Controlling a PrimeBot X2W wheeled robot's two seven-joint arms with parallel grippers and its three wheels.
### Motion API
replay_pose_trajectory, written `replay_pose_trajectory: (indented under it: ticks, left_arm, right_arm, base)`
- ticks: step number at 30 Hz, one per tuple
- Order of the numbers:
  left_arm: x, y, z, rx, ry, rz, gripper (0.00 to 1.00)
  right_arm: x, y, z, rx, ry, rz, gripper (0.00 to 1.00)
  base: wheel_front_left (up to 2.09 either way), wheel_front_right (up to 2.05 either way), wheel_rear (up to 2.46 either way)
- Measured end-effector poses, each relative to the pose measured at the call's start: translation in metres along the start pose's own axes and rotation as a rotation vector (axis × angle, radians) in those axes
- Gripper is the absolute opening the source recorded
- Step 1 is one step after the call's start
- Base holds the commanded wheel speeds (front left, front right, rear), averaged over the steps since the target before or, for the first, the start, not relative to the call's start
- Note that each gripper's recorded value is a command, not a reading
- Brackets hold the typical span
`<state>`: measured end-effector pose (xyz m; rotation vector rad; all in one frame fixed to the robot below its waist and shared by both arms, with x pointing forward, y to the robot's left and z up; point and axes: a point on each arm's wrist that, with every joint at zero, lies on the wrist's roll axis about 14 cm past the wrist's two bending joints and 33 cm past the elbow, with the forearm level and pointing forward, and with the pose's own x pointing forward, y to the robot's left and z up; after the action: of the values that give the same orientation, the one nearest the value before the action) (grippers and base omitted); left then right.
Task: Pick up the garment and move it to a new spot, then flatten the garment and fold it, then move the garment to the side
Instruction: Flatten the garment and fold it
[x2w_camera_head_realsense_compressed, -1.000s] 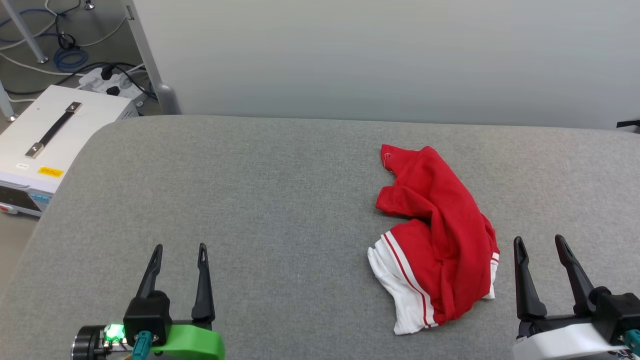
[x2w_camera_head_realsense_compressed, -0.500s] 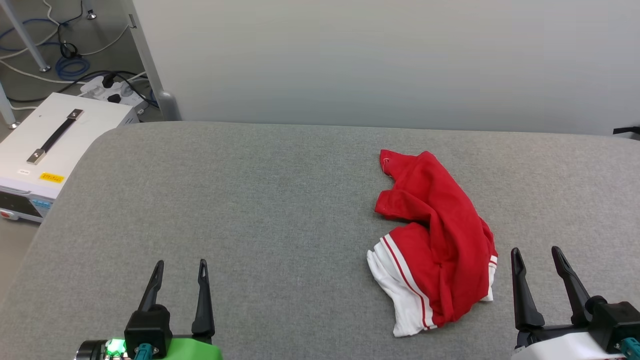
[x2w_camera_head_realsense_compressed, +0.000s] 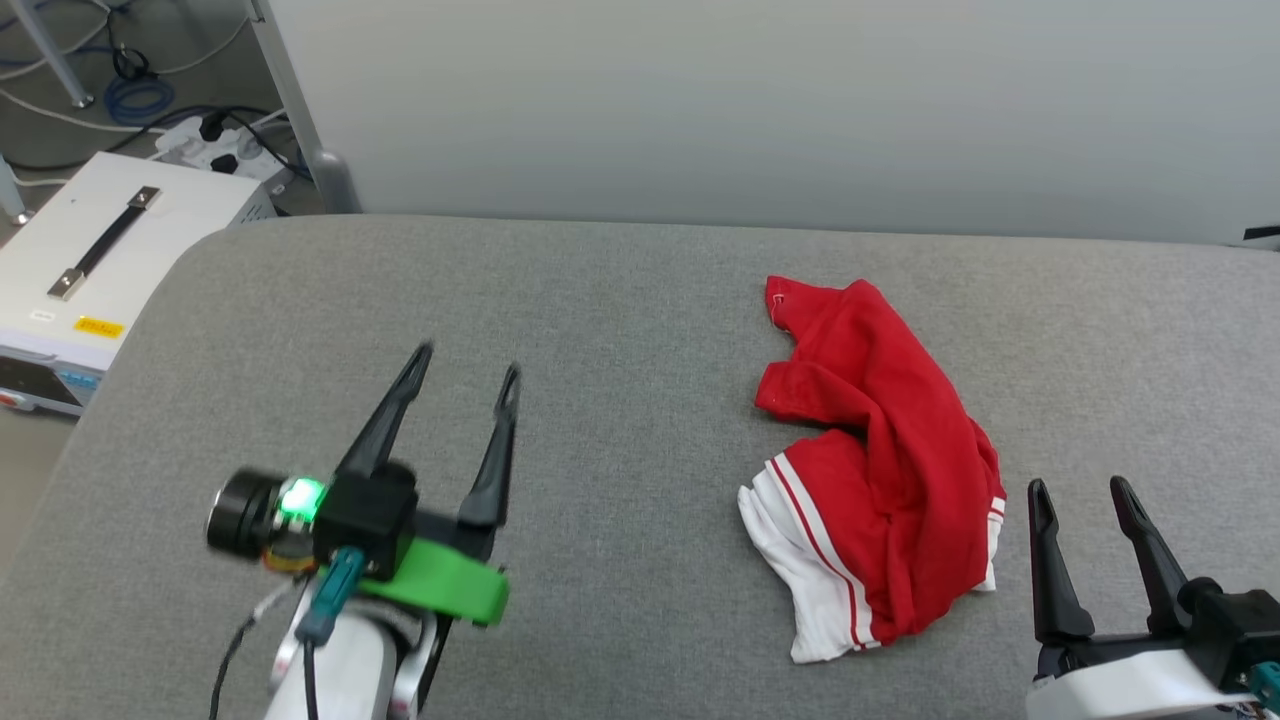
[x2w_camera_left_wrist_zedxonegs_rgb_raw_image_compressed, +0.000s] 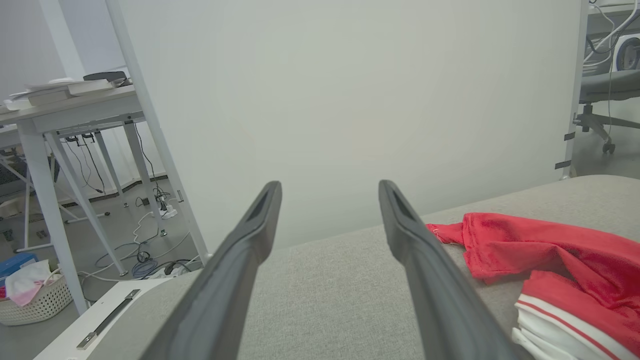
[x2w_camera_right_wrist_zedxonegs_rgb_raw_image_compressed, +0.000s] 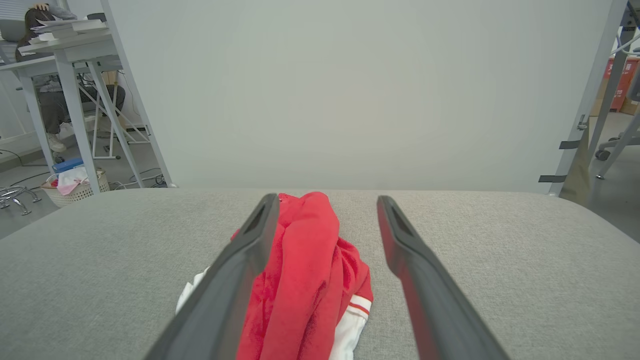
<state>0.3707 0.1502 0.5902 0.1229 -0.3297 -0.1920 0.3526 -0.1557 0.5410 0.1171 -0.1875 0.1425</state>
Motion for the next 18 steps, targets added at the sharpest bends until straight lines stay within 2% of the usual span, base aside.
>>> replay_pose_trajectory:
  ticks: [4,7,14,18]
  left_arm:
    - [0.031,-0.017,0.018,-0.001,-0.069,-0.118,1.00]
    - [0.047,-0.032,0.012,0.008,-0.056,-0.211,1.00]
    - [0.064,-0.091,-0.012,-0.030,0.116,-0.493,1.00]
    - [0.063,-0.121,-0.031,-0.062,0.290,-0.629,1.00]
  right_arm:
    - [0.011,0.002,0.000,0.004,-0.007,0.009,1.00]
    - [0.017,0.001,-0.002,0.005,-0.006,0.009,1.00]
    - [0.019,-0.009,-0.010,0.003,0.017,-0.020,1.00]
    - [0.020,-0.015,-0.014,0.000,0.028,-0.038,1.00]
  base:
    - [0.00,0.00,0.00]
    - [0.00,0.00,0.00]
    - [0.00,0.00,0.00]
    - [0.00,0.00,0.00]
